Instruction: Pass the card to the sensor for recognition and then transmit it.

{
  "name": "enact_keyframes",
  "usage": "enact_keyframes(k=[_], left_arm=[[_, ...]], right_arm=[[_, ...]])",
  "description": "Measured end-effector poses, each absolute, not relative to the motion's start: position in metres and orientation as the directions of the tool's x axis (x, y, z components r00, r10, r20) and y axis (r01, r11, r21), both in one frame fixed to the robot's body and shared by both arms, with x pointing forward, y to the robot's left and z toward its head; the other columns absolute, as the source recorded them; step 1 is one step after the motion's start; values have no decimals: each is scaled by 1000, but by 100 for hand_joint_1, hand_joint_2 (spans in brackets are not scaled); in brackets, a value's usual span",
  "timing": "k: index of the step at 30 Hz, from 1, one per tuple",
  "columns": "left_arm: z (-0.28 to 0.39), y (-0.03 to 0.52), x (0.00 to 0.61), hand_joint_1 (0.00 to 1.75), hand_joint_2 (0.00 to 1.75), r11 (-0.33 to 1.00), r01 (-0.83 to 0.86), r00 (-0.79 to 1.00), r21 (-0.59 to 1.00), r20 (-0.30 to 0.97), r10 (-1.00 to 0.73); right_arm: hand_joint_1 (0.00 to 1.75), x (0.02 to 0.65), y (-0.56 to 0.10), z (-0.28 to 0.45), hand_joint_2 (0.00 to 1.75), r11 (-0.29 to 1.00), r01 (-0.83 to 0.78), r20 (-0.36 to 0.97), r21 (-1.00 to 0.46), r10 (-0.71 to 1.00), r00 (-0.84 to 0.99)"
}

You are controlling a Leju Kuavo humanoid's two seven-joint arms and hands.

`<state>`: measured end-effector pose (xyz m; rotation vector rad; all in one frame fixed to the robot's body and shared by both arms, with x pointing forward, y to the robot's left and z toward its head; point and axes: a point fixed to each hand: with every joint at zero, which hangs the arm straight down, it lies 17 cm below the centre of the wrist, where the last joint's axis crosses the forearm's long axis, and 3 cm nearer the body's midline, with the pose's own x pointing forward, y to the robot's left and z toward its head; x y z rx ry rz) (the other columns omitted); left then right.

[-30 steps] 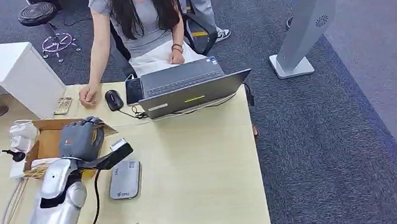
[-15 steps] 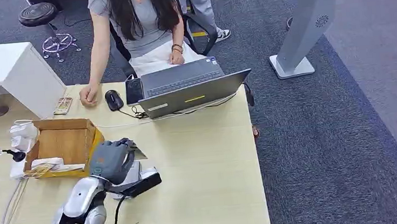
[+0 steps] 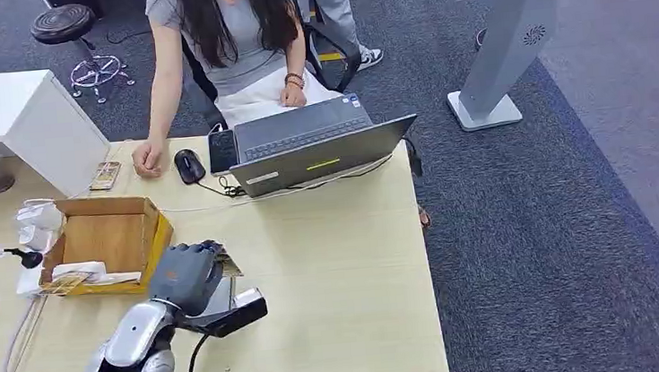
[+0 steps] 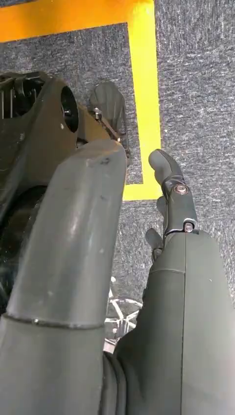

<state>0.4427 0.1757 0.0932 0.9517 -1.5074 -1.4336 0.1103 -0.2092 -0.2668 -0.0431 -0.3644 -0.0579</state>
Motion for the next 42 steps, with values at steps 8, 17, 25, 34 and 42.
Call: enact_keyframes(k=[8, 17, 25, 34, 42], left_arm=[[91, 176, 442, 175, 175, 53, 23, -372, 998, 58, -927], [67, 204, 446, 175, 175, -41, 89, -258, 995, -17, -966], [65, 228, 457, 175, 175, -127, 77, -155, 989, -114, -981], [62, 230, 459, 175, 175, -141, 81, -153, 987, -128, -980], [61, 230, 459, 175, 175, -143, 84, -153, 986, -129, -980]], right_arm=[[0, 110, -209, -267, 0, 997, 65, 357, -32, -49, 933], [0, 107, -209, -268, 0, 998, 39, 339, -52, -19, 940], [0, 101, -210, -270, 0, 997, 8, 311, -74, 16, 950], [0, 101, -210, -270, 0, 997, 2, 311, -75, 22, 950], [0, 101, -210, -270, 0, 997, 2, 309, -75, 22, 951]])
